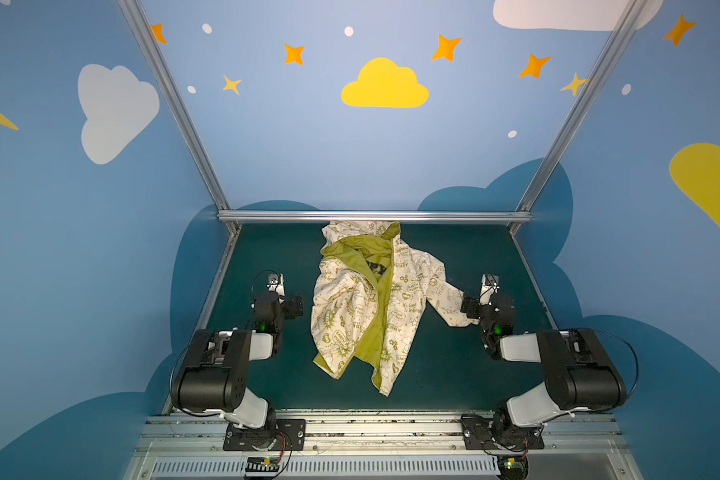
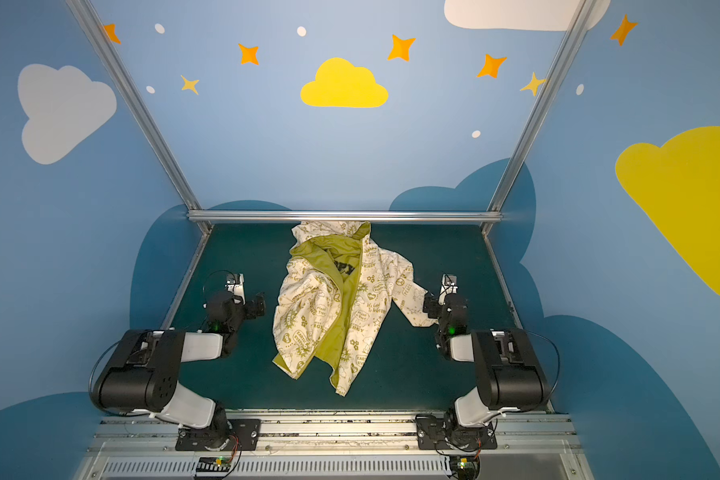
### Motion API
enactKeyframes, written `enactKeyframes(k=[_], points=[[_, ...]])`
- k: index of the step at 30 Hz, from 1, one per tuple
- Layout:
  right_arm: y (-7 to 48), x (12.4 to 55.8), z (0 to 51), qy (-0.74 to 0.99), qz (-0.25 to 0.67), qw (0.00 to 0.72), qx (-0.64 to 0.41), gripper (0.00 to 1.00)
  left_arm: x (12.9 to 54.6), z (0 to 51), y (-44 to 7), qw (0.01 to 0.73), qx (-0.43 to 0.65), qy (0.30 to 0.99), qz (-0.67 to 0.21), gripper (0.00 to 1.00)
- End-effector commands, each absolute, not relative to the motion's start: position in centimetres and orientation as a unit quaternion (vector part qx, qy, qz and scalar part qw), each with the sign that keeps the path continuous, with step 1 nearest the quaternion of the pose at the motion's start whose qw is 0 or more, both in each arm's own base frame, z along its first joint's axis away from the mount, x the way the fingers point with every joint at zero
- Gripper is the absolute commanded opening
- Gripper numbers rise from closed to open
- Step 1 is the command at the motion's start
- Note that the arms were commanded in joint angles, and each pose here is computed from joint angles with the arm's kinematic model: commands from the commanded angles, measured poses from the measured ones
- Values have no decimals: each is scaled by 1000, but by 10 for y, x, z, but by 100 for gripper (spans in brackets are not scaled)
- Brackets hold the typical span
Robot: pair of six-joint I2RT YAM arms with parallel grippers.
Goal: Zip up the jacket
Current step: 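Raise both grippers from rest toward the white jacket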
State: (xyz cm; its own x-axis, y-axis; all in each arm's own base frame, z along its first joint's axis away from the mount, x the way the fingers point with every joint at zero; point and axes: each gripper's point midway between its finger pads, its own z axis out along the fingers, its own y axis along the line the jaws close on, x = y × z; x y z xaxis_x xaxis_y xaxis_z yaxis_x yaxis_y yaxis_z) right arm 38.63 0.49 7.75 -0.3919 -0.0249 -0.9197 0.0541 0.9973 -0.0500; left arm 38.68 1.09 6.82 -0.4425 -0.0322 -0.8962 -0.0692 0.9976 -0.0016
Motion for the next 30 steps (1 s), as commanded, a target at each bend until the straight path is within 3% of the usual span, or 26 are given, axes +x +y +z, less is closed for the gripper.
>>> enactKeyframes(k=[1, 27, 30], points=[[6, 394, 92, 823, -27, 567, 14, 89, 393, 83, 12, 548, -34, 836, 19, 100], [6, 393, 92, 823, -27, 568, 14, 89, 393, 83, 12, 547, -35, 836, 19, 100], [9, 391, 113, 819, -44, 572, 7, 89, 395, 104, 11, 564, -28, 824, 42, 100]])
